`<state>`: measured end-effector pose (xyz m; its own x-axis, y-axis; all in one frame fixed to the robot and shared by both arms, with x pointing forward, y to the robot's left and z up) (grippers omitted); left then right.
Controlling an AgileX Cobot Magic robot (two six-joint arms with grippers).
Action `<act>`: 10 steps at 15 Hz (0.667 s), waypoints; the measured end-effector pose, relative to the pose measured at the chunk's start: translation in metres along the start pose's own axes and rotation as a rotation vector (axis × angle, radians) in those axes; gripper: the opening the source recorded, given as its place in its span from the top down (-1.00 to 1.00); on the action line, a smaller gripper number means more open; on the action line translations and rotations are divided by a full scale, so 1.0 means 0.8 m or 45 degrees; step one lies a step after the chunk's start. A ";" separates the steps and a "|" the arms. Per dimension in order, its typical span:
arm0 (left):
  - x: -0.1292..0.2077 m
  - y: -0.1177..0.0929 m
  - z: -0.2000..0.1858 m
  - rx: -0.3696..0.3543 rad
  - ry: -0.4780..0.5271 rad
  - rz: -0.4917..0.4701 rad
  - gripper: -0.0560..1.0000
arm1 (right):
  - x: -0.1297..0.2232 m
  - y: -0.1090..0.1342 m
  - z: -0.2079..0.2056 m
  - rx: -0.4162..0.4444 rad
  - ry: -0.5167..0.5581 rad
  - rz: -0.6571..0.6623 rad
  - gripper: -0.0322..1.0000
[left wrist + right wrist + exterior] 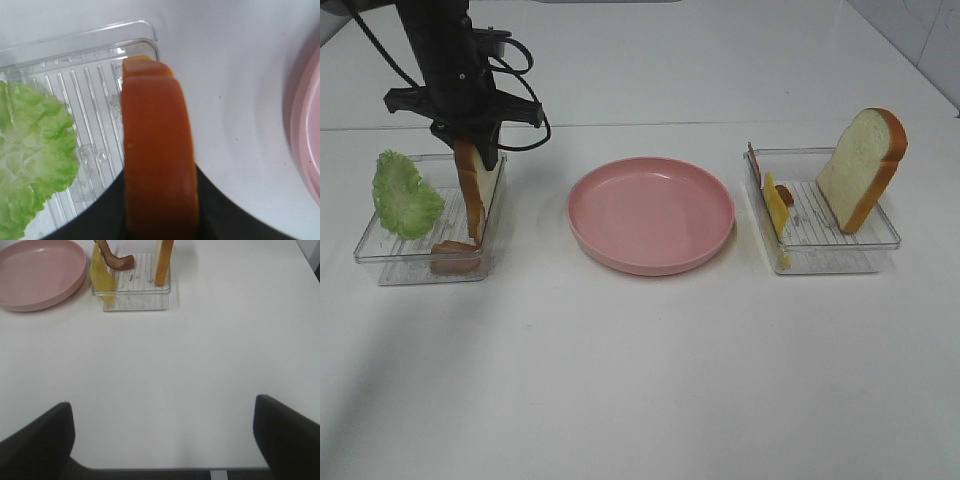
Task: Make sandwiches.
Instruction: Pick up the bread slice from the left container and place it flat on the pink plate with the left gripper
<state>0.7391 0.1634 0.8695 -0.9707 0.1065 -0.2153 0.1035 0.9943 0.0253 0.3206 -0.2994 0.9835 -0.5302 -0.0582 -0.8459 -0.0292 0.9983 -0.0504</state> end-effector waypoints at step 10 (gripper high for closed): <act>-0.011 -0.067 -0.199 0.483 -0.295 -0.043 0.52 | 0.000 0.000 0.000 0.000 0.000 0.000 -0.89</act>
<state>0.7079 0.1087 1.0258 -0.9053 0.0291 -0.4238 0.1869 0.9232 -0.3358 0.3206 -0.2994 0.9835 -0.5302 -0.0582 -0.8459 -0.0292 0.9983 -0.0504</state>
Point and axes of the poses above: a point on each arm's last joint axis where the gripper is mounted, z pointing out along that axis toward the gripper, y along the wrist's bending axis when the last joint is at zero, x = y × z, the point moved 10 cm from there along z, pointing out along that axis toward the gripper, and after that the axes turned 1 degree about -z, right-handed, at the moved point
